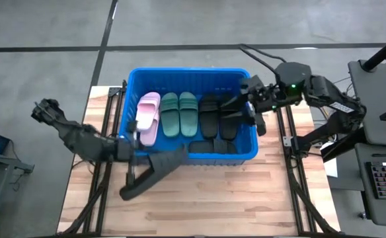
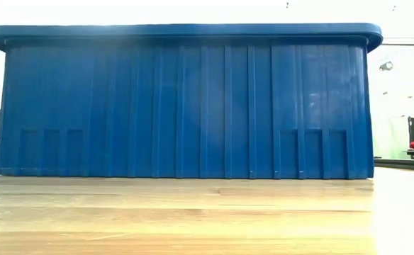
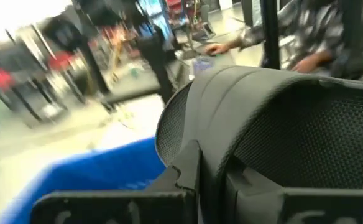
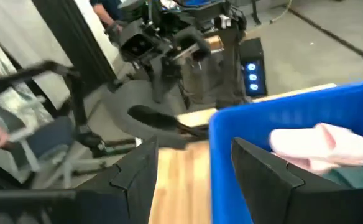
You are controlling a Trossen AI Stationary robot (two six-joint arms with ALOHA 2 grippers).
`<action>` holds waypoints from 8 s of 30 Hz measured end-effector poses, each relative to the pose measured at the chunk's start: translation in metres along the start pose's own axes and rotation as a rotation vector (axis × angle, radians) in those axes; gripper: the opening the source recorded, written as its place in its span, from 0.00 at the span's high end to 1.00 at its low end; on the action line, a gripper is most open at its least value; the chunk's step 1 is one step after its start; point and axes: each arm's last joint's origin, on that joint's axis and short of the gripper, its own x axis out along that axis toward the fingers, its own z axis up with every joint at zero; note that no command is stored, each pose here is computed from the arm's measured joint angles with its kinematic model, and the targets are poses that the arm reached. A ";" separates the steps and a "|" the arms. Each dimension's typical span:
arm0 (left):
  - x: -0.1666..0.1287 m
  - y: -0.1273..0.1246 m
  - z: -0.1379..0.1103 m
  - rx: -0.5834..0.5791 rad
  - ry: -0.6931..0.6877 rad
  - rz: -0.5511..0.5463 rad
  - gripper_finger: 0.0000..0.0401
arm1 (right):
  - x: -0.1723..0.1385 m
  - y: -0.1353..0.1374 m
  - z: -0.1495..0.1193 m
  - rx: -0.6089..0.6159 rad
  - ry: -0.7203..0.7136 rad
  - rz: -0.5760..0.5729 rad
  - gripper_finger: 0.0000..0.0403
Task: Pick and place slides into bin
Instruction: Put the black slide into the blue container, then return to Home Position
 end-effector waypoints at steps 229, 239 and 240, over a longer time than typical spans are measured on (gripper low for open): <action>-0.151 0.112 -0.038 0.028 -0.084 0.339 0.51 | 0.199 -0.064 0.009 -0.044 -0.135 -0.247 0.98; -0.151 0.112 -0.038 0.027 -0.086 0.340 0.51 | 0.116 -0.014 0.011 -0.231 -0.193 -0.170 0.98; -0.151 0.112 -0.038 0.027 -0.086 0.340 0.51 | 0.109 -0.012 0.008 -0.237 -0.209 -0.163 0.98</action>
